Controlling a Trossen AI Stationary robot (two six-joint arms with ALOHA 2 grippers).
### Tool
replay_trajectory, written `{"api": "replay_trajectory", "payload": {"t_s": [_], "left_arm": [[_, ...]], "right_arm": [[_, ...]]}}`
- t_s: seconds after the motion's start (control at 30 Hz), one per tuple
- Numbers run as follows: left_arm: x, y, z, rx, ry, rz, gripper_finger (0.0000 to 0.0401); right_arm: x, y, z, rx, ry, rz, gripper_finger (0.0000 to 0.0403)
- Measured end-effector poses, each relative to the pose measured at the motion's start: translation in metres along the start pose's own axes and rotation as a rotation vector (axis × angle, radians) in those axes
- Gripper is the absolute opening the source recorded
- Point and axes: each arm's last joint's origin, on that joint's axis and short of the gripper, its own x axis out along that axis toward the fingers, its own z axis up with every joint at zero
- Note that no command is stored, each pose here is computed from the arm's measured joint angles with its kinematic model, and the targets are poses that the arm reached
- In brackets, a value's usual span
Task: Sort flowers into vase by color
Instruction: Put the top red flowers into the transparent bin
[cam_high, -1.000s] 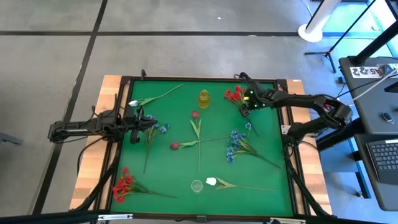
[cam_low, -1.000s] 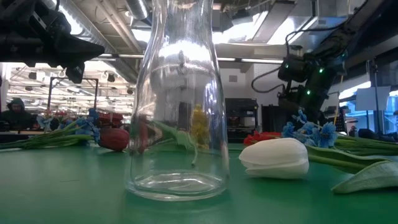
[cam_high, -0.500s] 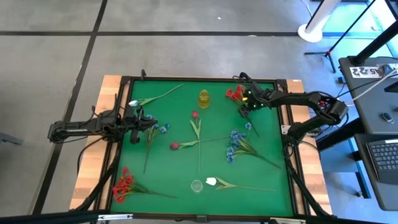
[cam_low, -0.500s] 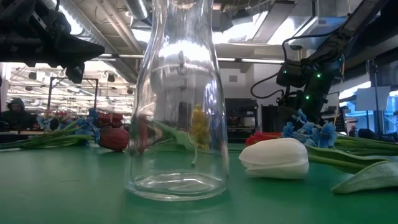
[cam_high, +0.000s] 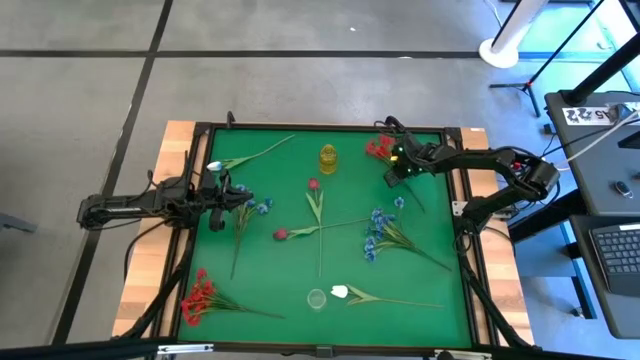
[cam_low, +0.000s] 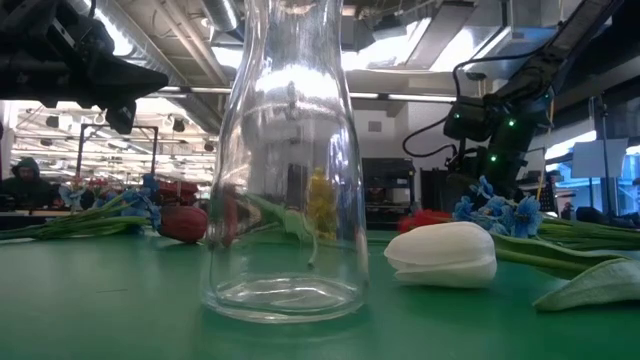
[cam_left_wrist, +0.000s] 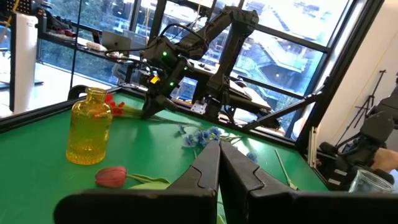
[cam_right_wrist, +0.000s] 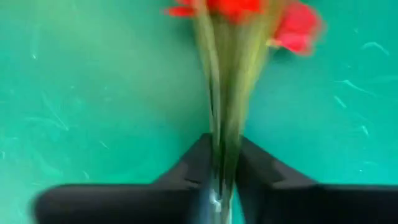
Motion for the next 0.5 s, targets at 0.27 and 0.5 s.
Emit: {"api": "replay_trajectory", "payload": {"t_s": [0.27,0.5], "left_arm": [[0.000,0.000,0.000,0.000,0.000,0.000,0.0000],[0.000,0.000,0.000,0.000,0.000,0.000,0.0000]], "right_arm": [[-0.020,0.003,0.007,0.045,0.003,0.070,0.0029],[-0.086,0.015,0.046,0.057,-0.197,0.149,0.0016]]}}
